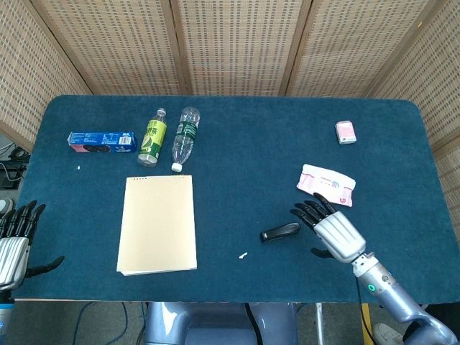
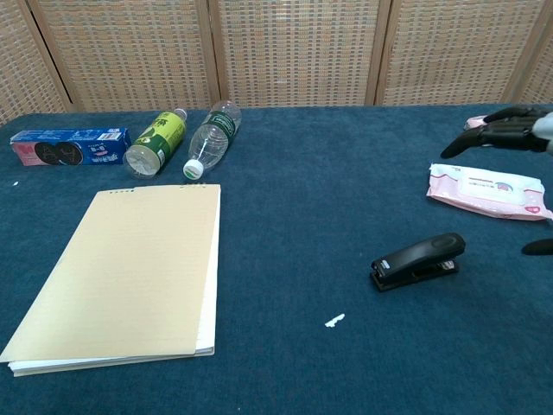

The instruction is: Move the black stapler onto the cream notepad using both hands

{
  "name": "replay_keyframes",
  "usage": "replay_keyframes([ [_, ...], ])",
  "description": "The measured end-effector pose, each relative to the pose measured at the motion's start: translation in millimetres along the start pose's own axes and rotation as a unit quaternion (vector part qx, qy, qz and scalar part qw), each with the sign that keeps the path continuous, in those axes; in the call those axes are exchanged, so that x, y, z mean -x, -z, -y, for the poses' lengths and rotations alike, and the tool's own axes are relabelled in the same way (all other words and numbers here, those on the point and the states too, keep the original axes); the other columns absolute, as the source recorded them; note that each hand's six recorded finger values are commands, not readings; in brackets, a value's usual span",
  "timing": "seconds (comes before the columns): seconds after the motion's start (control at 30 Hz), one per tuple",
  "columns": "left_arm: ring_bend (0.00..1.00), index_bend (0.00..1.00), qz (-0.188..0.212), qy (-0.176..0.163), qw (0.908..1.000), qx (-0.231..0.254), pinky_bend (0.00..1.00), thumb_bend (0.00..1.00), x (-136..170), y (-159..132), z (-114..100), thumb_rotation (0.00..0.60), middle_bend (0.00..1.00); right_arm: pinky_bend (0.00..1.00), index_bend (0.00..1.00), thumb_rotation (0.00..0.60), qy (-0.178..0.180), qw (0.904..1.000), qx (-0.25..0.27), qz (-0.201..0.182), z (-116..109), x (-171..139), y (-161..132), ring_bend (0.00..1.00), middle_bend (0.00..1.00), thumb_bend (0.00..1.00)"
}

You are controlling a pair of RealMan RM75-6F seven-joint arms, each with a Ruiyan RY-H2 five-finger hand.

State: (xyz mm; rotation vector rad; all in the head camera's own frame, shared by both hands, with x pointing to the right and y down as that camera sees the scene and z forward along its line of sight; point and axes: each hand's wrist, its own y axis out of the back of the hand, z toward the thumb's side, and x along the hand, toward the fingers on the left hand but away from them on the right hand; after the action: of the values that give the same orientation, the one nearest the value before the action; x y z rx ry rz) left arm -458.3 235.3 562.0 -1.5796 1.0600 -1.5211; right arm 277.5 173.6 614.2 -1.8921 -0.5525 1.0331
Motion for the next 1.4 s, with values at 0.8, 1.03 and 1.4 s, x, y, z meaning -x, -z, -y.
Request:
replay_keyframes([
  [0.8, 0.0, 0.0, -0.006, 0.015, 0.9999, 0.006, 0.0, 0.0, -10.4, 2.7, 4.2, 0.6, 0.0, 0.26, 0.34, 0.6, -0.084, 0.9941, -0.062, -0.029, 76.8, 62.7, -32.5, 0.31, 0.37, 0.44],
  [1.03, 0.0, 0.0, -0.007, 0.015, 0.9998, 0.007, 0.0, 0.0, -11.0, 3.2, 3.8, 0.6, 0.0, 0.31, 0.4, 0.6, -0.101, 0.9915, -0.077, -0.025, 92.6, 68.7, -31.5, 0.38, 0.44, 0.46],
  [1.4, 0.0, 0.0, -0.009, 0.018, 0.9997, 0.009, 0.0, 0.0, -11.6, 3.9, 5.1, 0.6, 0.0, 0.52, 0.58, 0.6, -0.086, 0.9911, -0.098, -0.028, 93.7, 71.6, -26.7, 0.57, 0.61, 0.59],
])
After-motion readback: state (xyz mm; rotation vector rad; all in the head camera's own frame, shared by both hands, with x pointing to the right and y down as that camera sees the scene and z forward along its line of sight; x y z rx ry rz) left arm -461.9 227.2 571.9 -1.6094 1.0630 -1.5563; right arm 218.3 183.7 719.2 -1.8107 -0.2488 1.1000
